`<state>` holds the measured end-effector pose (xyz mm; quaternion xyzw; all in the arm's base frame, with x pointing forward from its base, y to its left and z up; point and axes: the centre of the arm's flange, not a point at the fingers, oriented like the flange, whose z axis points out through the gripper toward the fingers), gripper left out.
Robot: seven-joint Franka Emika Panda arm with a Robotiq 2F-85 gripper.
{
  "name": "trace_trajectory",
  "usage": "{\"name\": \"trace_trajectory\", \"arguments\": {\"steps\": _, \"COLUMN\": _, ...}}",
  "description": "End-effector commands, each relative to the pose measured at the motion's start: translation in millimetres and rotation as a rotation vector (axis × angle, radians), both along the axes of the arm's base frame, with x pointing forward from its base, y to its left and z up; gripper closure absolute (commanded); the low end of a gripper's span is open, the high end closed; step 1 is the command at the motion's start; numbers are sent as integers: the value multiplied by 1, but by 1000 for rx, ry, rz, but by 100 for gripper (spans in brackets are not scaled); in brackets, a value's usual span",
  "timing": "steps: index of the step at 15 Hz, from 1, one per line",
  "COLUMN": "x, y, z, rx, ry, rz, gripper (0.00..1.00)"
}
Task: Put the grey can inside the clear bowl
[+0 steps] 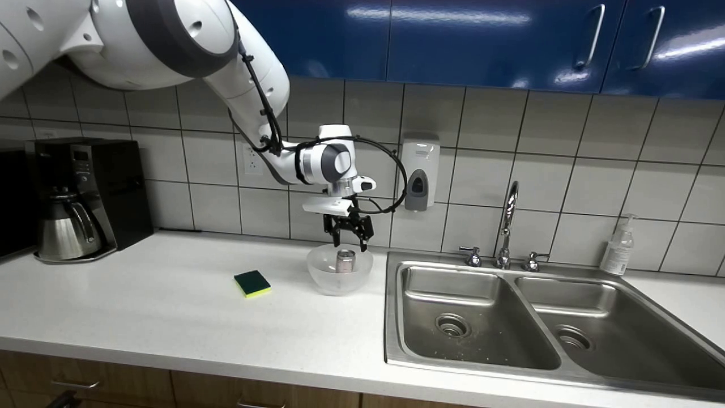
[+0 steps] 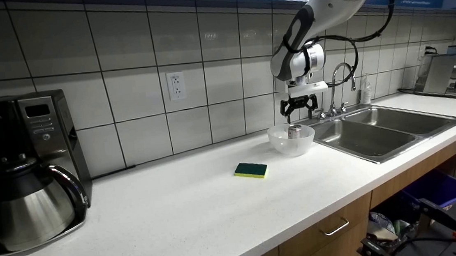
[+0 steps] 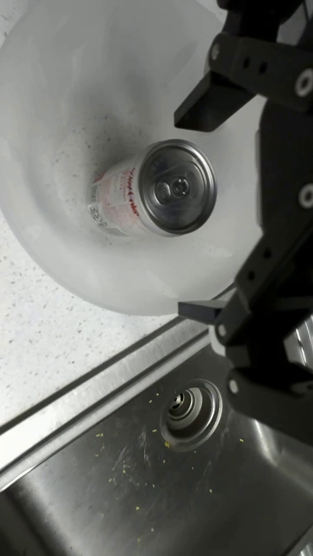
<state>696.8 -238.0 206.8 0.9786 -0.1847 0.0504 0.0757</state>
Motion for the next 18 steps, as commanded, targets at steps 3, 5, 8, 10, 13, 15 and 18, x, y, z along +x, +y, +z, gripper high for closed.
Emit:
{"name": "trace_trajectory", "arguments": {"steps": 3, "x": -64, "y": 7, "z": 41, "rx": 54, "ry": -29, "rz": 6, "gripper": 0}}
{"name": "trace_trajectory", "arguments": {"steps": 5, "x": -86, "y": 16, "z": 47, "rx": 64, "ry": -33, "rz": 21, "gripper": 0}}
{"name": "trace_trajectory", "arguments": {"steps": 8, "x": -118, "y": 31, "z": 51, "rx": 72, "ry": -35, "rz": 38, "gripper": 0}}
{"name": "trace_trajectory", "arguments": {"steps": 10, "x": -141, "y": 39, "z": 54, "rx": 62, "ry": -46, "rz": 42, "gripper": 0}}
{"name": "trace_trajectory", "arguments": {"steps": 13, "x": -181, "y": 45, "z": 64, "rx": 67, "ry": -37, "rz": 40, "gripper": 0}}
{"name": "trace_trajectory", "arguments": {"steps": 15, "x": -206, "y": 47, "z": 71, "rx": 85, "ry": 6, "rz": 35, "gripper": 0}}
{"name": "trace_trajectory", "arguments": {"steps": 18, "x": -241, "y": 52, "z": 87, "rx": 105, "ry": 33, "rz": 29, "gripper": 0}}
